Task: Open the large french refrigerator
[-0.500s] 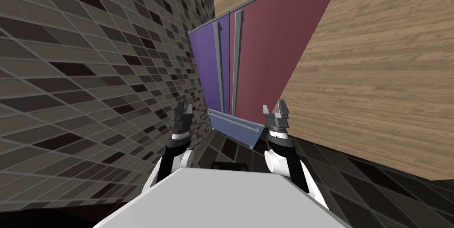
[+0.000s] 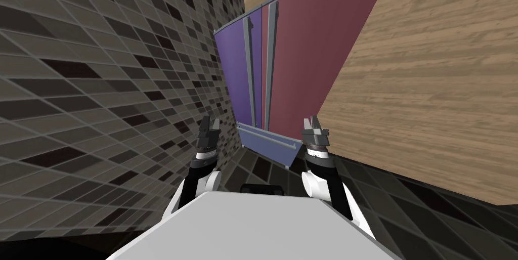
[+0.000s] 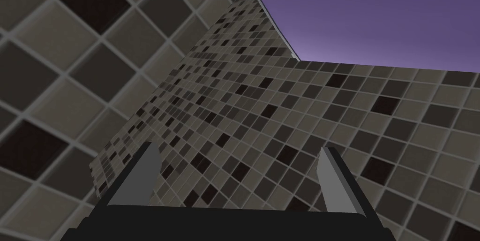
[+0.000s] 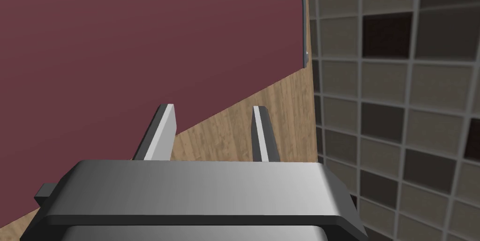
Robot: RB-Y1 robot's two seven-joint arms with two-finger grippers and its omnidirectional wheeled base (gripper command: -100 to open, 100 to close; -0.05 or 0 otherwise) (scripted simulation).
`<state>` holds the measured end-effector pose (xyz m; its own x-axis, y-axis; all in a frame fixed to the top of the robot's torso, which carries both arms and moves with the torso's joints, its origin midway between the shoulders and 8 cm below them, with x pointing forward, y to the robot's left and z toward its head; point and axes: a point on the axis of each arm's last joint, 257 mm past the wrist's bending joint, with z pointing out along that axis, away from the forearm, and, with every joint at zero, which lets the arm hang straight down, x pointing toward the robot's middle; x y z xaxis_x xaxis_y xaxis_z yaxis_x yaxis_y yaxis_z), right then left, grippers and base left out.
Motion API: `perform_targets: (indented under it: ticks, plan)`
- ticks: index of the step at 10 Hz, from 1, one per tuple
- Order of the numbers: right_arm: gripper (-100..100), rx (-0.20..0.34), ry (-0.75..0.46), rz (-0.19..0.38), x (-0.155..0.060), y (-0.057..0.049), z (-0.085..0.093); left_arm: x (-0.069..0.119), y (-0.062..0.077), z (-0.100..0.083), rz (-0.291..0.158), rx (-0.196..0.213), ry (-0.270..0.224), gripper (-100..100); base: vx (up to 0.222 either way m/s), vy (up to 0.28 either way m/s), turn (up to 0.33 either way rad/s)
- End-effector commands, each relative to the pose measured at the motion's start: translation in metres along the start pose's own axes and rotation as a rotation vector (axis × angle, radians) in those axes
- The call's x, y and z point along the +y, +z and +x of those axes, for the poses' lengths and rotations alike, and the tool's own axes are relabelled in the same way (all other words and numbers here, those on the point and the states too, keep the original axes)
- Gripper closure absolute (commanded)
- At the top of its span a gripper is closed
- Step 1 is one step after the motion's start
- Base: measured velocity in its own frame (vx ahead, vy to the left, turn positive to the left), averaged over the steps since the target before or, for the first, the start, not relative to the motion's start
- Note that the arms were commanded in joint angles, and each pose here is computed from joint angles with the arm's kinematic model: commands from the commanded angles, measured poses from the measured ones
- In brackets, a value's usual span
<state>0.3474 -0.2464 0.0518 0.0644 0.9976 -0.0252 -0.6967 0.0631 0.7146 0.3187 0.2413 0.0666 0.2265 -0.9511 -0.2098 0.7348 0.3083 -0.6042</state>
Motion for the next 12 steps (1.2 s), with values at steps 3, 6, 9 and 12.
perform_targets:
  ticks: [3,6,9,12]
  plan:
    - [0,0.000,0.000,0.000,0.000,0.000,0.000,0.000,0.000,0.000,0.000,0.000,0.000,0,0.000,0.000,0.000]
    - [-100,0.069,-0.098,0.014,-0.011,-0.004,0.009,0.000,0.000,0.000,0.000,0.000,0.000,0,0.034,0.028,-0.026]
    - [-100,0.135,-0.233,0.029,-0.030,-0.011,0.016,0.000,0.000,0.000,-0.001,0.000,0.000,0,0.103,0.070,-0.044]
    - [-100,0.158,-0.309,0.031,-0.037,-0.014,0.018,0.000,0.000,0.000,-0.001,0.000,0.000,0,0.071,0.047,-0.031]
